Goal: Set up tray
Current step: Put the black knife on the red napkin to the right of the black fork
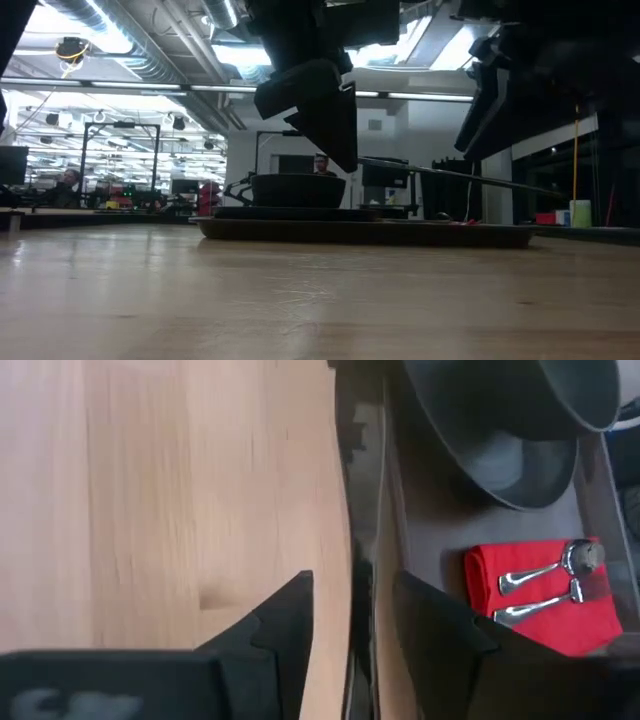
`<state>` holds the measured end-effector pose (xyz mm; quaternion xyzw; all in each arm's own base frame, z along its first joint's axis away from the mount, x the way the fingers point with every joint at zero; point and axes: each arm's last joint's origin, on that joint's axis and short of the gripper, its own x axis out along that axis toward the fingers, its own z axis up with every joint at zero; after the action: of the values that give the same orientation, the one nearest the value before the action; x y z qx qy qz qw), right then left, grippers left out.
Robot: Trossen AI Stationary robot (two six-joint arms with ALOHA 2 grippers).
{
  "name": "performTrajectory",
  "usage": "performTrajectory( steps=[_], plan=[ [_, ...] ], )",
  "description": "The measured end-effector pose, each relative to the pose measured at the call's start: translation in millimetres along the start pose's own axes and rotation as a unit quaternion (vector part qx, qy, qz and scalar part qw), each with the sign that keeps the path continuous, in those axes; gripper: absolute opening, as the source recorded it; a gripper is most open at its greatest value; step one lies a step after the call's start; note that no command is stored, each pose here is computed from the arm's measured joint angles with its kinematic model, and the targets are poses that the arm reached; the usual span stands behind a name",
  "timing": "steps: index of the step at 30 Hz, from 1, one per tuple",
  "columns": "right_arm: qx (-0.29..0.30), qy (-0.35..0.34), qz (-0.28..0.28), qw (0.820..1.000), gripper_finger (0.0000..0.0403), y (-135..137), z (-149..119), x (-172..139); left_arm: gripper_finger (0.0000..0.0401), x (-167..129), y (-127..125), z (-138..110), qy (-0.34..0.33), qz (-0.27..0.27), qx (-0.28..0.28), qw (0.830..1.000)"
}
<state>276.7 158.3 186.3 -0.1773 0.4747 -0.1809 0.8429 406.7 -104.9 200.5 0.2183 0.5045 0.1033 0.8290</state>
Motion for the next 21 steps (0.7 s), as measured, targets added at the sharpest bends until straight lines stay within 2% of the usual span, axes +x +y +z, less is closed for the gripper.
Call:
performTrajectory(
  steps=[11, 17, 21],
  plan=[
    [-0.016, 0.001, -0.015, 1.000, 0.0143, -1.5, -1.6, 0.5, 0.0069, -0.2, -0.3, 0.0, 0.000, -0.001, -0.001, 1.000],
    [-0.014, -0.008, -0.020, 1.000, 0.0143, 3.1, -18.1, 14.5, 0.0069, -0.2, -0.3, 0.0, 0.000, -0.001, 0.000, 1.000],
    [-0.019, -0.016, -0.017, 1.000, 0.0143, 4.4, -19.4, 16.8, 0.0069, -0.2, -0.4, 0.0, 0.000, -0.002, 0.000, 1.000]
  ],
)
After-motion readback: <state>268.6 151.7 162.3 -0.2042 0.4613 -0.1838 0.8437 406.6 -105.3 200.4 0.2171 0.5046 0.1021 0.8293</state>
